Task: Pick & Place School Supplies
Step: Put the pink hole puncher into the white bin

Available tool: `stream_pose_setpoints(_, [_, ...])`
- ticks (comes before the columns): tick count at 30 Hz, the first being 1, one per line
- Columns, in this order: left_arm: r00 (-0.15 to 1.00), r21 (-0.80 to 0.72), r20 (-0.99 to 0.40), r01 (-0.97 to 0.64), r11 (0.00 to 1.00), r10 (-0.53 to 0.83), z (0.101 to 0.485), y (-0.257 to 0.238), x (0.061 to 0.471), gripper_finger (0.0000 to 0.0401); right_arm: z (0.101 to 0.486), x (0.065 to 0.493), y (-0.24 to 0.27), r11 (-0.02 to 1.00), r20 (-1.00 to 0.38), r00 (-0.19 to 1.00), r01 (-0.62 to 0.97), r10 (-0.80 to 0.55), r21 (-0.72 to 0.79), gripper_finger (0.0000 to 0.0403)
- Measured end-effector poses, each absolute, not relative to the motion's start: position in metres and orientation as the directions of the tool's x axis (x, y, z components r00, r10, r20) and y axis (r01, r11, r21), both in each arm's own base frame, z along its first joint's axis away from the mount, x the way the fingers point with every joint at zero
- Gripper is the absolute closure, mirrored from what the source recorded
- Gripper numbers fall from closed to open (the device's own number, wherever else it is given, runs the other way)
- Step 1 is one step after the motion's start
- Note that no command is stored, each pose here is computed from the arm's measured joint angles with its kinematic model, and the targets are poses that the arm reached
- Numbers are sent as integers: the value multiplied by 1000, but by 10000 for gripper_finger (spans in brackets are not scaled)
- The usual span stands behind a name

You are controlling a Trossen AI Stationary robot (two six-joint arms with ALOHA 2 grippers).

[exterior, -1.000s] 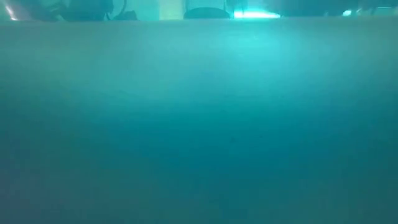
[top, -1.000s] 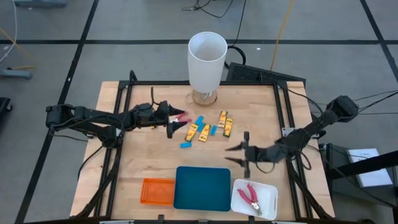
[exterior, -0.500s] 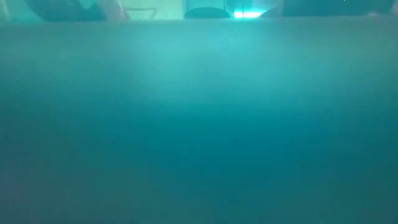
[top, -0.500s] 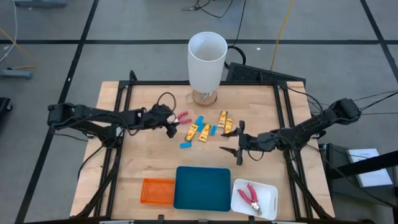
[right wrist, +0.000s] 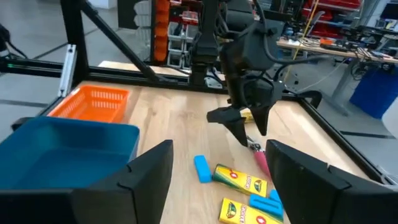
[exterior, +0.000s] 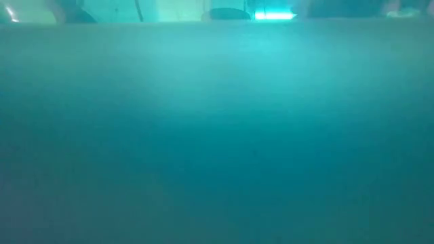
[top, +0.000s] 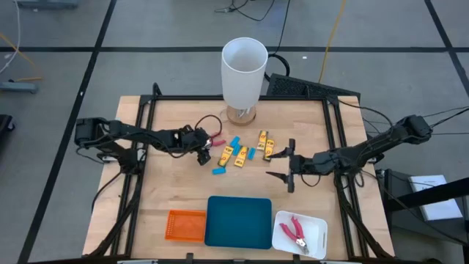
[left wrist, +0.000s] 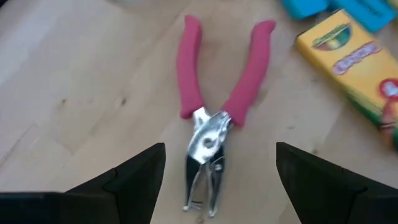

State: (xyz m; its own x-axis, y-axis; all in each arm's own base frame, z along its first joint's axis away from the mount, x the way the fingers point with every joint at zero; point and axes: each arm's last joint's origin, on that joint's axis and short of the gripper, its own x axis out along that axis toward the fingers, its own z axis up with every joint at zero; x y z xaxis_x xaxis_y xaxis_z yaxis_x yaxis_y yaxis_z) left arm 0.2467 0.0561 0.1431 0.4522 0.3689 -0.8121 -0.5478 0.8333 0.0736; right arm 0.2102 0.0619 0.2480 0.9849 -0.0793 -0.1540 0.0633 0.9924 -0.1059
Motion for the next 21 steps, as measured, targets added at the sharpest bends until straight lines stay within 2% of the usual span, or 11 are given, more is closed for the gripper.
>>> stream_pose_setpoints(5, [432, 88, -817, -561, 823, 382, 143, 65, 244, 93, 252, 199, 63, 995, -173, 983, 46, -61, -90, 165])
stream_pose_setpoints(21, [385, 37, -879, -535, 844, 283, 117, 73, 248, 94, 246, 201, 64, 996, -216, 974, 44, -60, -79, 171])
